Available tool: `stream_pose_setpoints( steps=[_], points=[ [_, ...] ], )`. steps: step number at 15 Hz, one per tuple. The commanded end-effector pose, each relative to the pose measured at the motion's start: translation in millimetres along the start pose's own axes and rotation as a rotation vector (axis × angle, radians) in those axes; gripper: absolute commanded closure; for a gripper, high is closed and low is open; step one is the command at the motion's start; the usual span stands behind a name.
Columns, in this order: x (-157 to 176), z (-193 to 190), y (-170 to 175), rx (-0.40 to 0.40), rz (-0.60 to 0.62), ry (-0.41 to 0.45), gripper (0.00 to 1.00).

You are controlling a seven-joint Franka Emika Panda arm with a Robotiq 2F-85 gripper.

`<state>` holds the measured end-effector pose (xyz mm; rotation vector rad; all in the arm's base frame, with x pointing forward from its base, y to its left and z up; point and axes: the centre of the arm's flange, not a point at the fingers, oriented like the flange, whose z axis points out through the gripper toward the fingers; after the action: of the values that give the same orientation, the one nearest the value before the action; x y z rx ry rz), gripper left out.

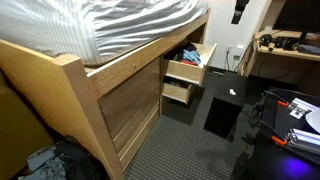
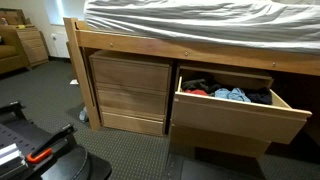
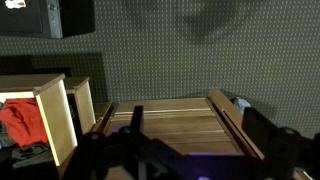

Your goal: Close the top drawer on the right

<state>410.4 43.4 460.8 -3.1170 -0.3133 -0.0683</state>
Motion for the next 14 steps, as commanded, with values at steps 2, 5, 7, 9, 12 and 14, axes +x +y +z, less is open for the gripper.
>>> stream_pose_setpoints(
  steps=[2,5,7,9,12,14],
  points=[
    [0.0,0.0,0.0,0.0,0.0,0.0,0.0],
    [-9.9,-0.7,2.5,-0.041,0.149,-0.063,0.0],
    [-18.5,1.6,-1.1,-0.02,0.275,-0.056,0.0],
    [-18.8,2.7,-3.2,0.001,0.394,-0.047,0.0],
    [-10.3,1.5,-3.5,0.011,0.419,-0.047,0.0],
    [-10.0,1.6,-5.7,0.011,0.428,-0.047,0.0]
  ],
)
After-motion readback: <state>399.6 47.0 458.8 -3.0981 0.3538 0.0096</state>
